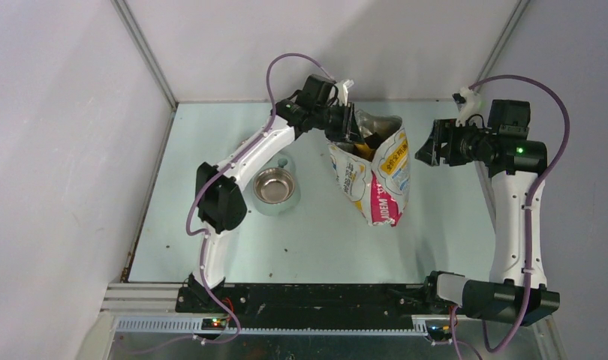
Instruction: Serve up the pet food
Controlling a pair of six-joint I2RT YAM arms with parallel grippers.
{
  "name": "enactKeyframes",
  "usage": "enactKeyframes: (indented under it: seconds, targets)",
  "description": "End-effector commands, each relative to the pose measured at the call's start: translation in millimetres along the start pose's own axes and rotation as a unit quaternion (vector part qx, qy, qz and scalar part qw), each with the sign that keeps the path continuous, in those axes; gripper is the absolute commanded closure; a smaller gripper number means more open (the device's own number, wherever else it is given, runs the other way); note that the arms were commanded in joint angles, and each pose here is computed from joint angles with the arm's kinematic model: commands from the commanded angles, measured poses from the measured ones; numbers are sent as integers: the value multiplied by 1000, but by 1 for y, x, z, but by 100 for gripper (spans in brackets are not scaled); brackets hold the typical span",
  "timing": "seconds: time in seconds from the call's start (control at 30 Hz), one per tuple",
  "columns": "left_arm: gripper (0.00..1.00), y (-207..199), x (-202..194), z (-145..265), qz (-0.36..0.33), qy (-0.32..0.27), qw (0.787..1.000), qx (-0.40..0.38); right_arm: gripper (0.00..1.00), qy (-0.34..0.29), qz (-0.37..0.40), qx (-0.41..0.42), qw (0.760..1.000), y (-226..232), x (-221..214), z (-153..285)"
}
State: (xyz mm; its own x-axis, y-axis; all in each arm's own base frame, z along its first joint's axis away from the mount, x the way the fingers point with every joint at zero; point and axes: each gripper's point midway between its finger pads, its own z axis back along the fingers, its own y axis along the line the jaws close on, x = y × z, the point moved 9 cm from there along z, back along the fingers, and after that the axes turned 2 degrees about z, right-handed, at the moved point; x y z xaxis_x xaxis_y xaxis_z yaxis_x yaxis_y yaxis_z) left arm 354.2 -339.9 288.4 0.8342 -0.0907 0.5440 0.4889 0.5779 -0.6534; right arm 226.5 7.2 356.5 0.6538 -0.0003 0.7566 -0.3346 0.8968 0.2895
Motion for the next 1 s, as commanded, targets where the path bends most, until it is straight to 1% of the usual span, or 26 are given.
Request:
enactKeyframes:
  seconds: [0.0, 0.13, 0.53, 0.77, 0.83, 0.87, 0.9, 0.93, 0.97]
  targets:
    - [100, -38, 26, 40, -9, -50, 996, -71, 29, -12, 25, -15, 1000, 1, 11, 11]
    - [100, -36, 30, 48, 3, -55, 996, -77, 29, -10, 28, -20, 999, 2, 11, 14]
    - [100, -24, 44, 82, 69, -76, 989, -105, 29, -5, 29, -51, 998, 5, 7, 27]
    - [100, -1, 42, 89, 122, -69, 984, -109, 28, 2, 29, -58, 998, 2, 7, 25]
    - [100, 4, 42, 91, 149, -65, 979, -123, 28, 4, 30, -59, 998, 1, 6, 24]
    - [100, 2, 43, 94, 147, -64, 977, -142, 28, 7, 29, -61, 998, 0, 6, 23]
    - [100, 6, 45, 93, 166, -67, 972, -155, 28, 8, 29, -61, 998, 0, 6, 23]
    - [100, 6, 43, 94, 174, -57, 968, -173, 28, 9, 29, -61, 998, -1, 6, 22]
    - [100, 10, 44, 93, 197, -59, 960, -189, 28, 10, 28, -61, 998, -1, 5, 21]
